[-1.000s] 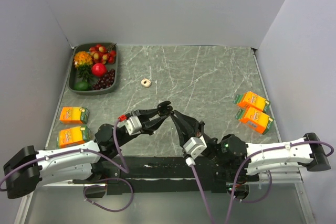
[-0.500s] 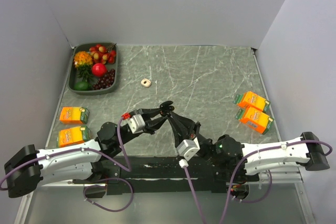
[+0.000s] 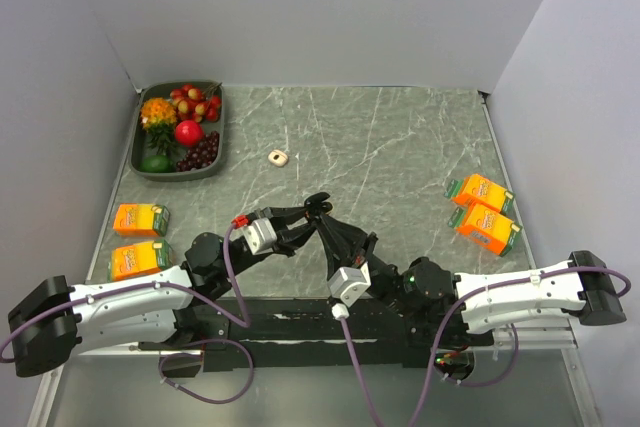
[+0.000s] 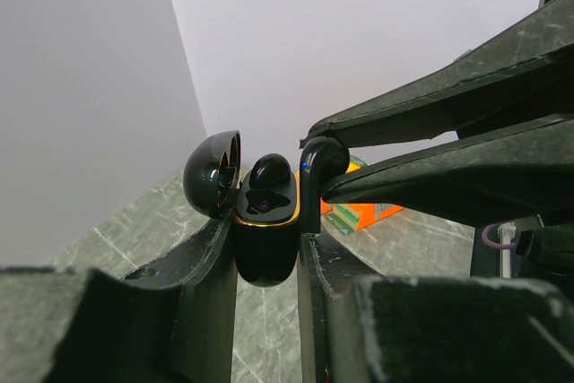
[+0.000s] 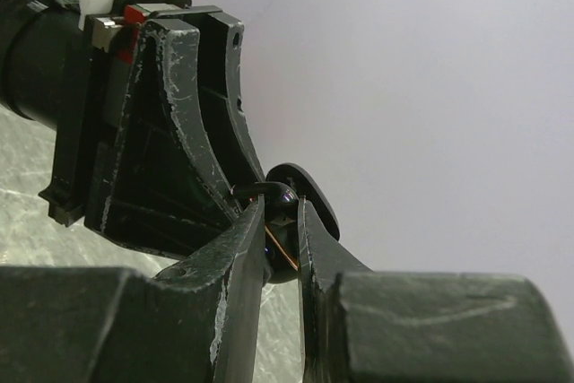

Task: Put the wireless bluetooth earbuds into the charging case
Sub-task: Place the earbud in the charging case.

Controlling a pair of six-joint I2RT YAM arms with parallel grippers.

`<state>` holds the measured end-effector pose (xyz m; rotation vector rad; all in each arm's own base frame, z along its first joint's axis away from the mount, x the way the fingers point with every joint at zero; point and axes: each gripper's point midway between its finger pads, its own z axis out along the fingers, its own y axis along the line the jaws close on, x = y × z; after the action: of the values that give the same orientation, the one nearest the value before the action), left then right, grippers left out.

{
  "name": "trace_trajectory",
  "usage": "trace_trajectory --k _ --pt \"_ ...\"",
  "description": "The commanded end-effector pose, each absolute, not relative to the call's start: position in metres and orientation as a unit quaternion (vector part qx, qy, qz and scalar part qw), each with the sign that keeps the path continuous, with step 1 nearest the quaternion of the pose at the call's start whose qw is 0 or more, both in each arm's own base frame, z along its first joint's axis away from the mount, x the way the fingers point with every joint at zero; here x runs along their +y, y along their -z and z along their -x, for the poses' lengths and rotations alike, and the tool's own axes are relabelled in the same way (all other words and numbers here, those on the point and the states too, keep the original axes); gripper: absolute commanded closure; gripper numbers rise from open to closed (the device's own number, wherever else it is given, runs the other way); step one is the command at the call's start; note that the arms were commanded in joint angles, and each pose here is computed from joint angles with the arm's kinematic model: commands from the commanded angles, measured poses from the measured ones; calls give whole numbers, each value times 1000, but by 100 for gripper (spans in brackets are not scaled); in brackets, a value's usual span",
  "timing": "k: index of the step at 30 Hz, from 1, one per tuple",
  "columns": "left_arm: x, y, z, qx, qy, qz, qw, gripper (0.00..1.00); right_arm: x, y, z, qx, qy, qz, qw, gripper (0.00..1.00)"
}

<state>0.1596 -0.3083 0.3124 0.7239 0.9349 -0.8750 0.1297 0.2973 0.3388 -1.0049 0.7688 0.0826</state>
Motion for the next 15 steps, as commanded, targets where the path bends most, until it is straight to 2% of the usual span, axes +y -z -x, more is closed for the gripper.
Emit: trace_trajectory --k 1,15 --pt "-306 -328 -155 411 413 -317 748 99 288 -359 -135 361 -35 436 824 100" --pt "-307 -328 -152 411 415 -318 747 99 287 -354 -146 372 -11 433 821 100"
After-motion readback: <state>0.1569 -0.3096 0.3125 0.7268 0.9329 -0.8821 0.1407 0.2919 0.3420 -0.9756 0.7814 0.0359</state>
